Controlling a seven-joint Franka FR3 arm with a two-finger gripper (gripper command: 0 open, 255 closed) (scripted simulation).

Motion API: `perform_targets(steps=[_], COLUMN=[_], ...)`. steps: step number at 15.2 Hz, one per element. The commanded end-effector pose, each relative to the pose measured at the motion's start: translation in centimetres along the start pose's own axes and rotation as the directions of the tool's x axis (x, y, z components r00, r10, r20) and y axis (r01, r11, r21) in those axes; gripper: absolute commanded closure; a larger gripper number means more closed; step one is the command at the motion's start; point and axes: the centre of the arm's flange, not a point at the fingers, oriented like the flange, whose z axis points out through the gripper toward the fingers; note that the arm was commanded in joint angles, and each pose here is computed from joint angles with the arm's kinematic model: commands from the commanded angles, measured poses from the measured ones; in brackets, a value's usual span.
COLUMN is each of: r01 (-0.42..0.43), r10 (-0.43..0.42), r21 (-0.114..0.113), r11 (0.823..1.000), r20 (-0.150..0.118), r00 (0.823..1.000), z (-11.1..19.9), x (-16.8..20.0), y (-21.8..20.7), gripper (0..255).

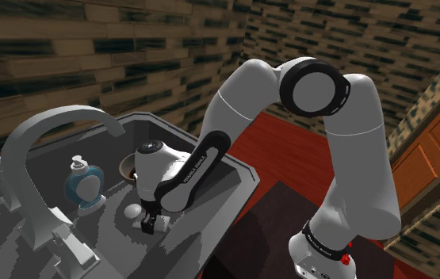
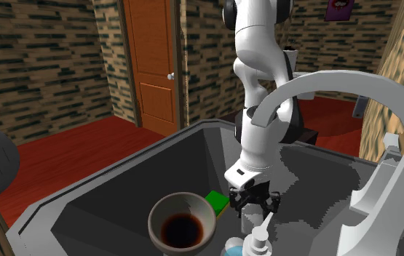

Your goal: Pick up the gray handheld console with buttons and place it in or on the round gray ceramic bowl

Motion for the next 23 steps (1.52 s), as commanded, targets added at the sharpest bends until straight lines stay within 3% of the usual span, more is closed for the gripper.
perform_targets(steps=[1,23], r01=[0.001,0.001], r10=[-0.001,-0.001], r21=[0.001,0.001], r11=[1.0,1.0], r20=[0.003,0.003], r00=[1.0,1.0], z=[-0.5,-12.1], x=[-0.1,-0.5], y=[-0.1,-0.5], gripper=[255,255])
